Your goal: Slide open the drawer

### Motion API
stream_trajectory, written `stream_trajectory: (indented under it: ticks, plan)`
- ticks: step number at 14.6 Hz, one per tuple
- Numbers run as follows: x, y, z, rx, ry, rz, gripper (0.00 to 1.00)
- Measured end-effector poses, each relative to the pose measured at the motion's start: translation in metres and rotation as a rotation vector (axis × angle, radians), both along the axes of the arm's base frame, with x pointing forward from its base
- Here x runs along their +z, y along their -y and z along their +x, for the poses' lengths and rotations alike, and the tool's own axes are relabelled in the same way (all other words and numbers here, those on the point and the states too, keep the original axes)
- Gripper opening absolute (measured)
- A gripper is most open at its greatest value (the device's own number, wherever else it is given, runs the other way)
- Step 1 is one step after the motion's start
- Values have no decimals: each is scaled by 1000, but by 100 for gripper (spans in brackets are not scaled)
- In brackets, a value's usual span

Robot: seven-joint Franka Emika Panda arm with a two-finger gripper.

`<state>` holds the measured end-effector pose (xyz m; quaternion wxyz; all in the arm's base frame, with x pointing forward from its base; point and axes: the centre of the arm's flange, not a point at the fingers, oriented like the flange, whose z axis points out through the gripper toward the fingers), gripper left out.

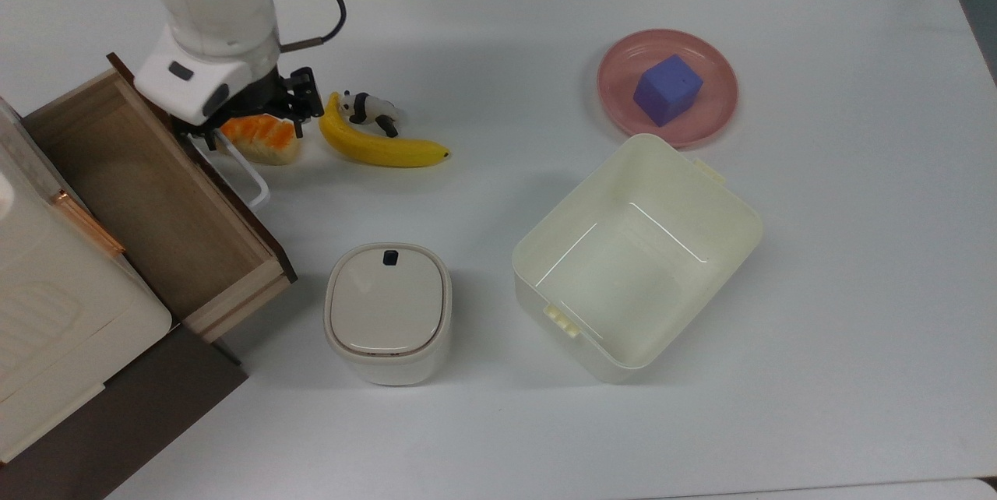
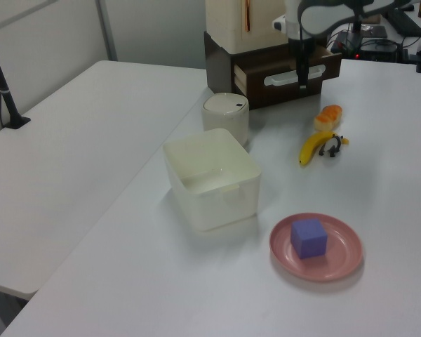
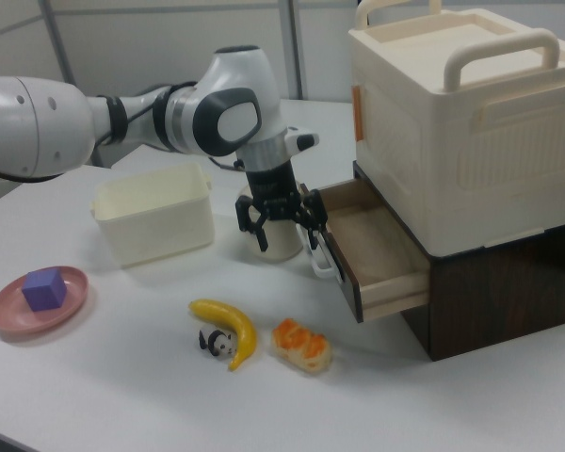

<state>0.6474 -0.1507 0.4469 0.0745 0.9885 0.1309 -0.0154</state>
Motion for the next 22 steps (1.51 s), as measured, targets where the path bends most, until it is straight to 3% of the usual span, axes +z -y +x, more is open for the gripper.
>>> stream_trajectory:
  ticks: [7, 11, 13, 18, 22]
  plan:
    - [64, 28, -17, -121, 130, 74, 100]
    - [120, 29, -44, -419, 190, 165, 100]
    - [132, 22, -53, -486, 174, 180, 100]
    - [148, 5, -79, -524, 66, 201, 100]
    - [182, -18, -99, -537, 70, 241, 100]
